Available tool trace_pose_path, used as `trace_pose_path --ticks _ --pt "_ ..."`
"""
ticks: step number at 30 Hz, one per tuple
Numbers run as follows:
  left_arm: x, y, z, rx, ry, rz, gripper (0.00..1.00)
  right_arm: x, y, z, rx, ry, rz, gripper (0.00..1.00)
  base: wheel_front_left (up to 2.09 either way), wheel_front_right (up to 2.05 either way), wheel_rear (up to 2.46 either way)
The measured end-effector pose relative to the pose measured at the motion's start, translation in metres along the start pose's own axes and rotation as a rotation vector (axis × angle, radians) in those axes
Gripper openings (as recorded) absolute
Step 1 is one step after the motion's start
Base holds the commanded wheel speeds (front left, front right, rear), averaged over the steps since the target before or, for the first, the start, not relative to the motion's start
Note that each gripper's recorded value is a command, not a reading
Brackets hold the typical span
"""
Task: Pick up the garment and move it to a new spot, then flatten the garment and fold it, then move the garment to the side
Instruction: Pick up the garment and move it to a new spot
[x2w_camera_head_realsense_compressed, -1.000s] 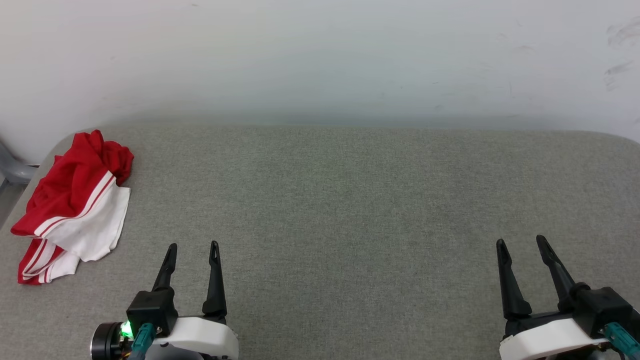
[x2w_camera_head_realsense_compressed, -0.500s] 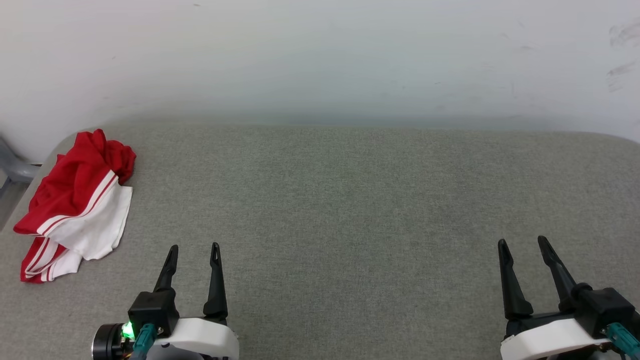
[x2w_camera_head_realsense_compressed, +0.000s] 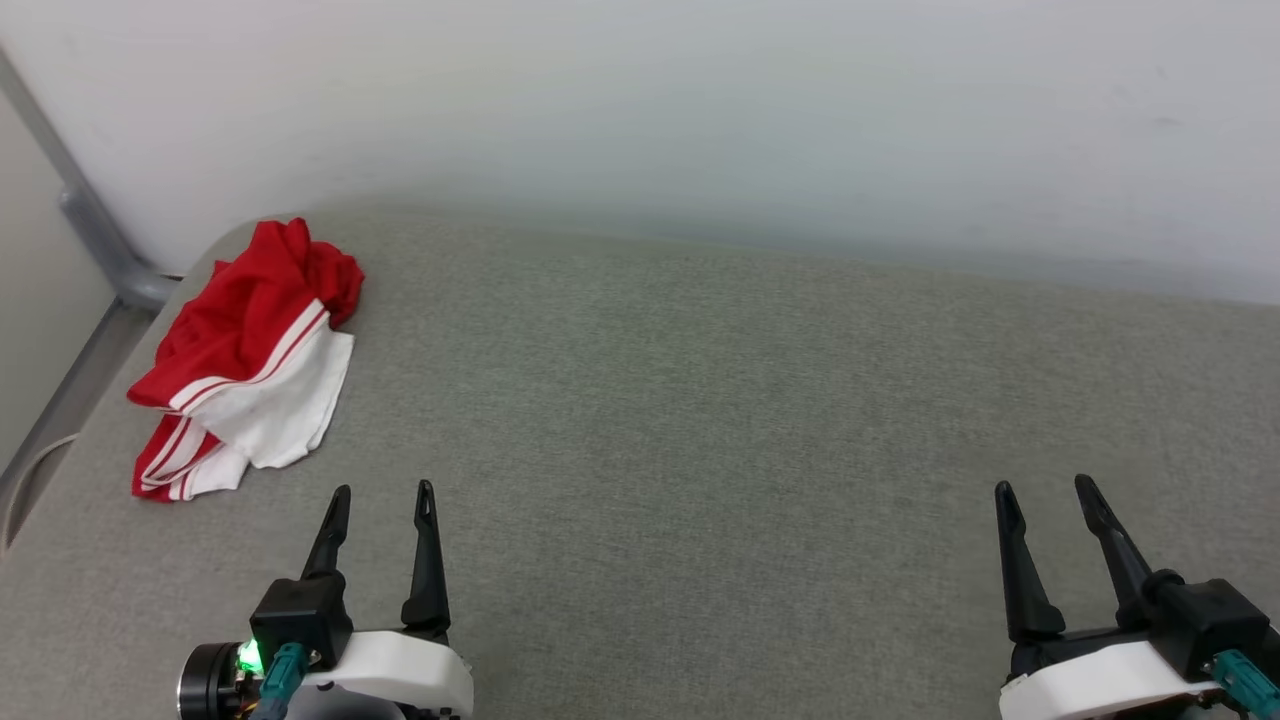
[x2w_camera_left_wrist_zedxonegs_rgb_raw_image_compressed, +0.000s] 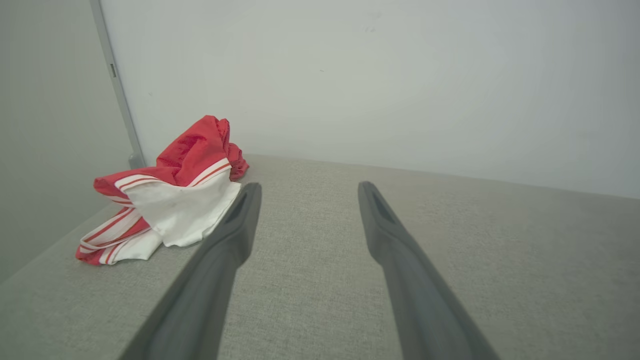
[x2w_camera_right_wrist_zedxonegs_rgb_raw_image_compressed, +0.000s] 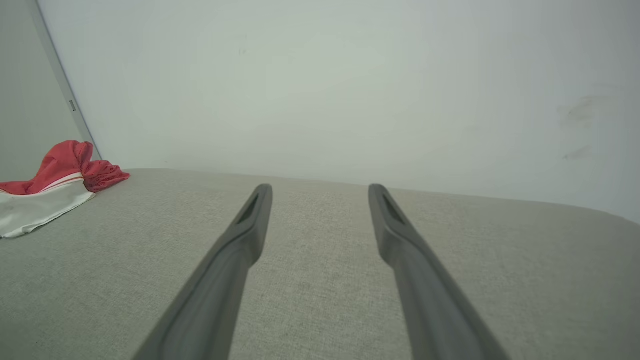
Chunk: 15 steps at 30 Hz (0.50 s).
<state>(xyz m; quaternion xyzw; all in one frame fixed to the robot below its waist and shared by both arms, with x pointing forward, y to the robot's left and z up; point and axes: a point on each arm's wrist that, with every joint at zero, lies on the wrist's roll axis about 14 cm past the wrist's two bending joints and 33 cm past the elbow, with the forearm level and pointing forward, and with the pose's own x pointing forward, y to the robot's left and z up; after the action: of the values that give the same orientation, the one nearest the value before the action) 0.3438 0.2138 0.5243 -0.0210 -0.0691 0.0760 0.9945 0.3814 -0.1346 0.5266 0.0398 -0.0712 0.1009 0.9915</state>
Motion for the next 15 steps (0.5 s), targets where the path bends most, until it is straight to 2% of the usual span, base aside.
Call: trace_pose_path --ticks 15 --pt "-0.043 0.076 0.009 0.029 -0.008 0.237 1.0 0.034 0.073 -0.013 0.035 0.021 0.22 1.0 0.0 0.0 0.0"
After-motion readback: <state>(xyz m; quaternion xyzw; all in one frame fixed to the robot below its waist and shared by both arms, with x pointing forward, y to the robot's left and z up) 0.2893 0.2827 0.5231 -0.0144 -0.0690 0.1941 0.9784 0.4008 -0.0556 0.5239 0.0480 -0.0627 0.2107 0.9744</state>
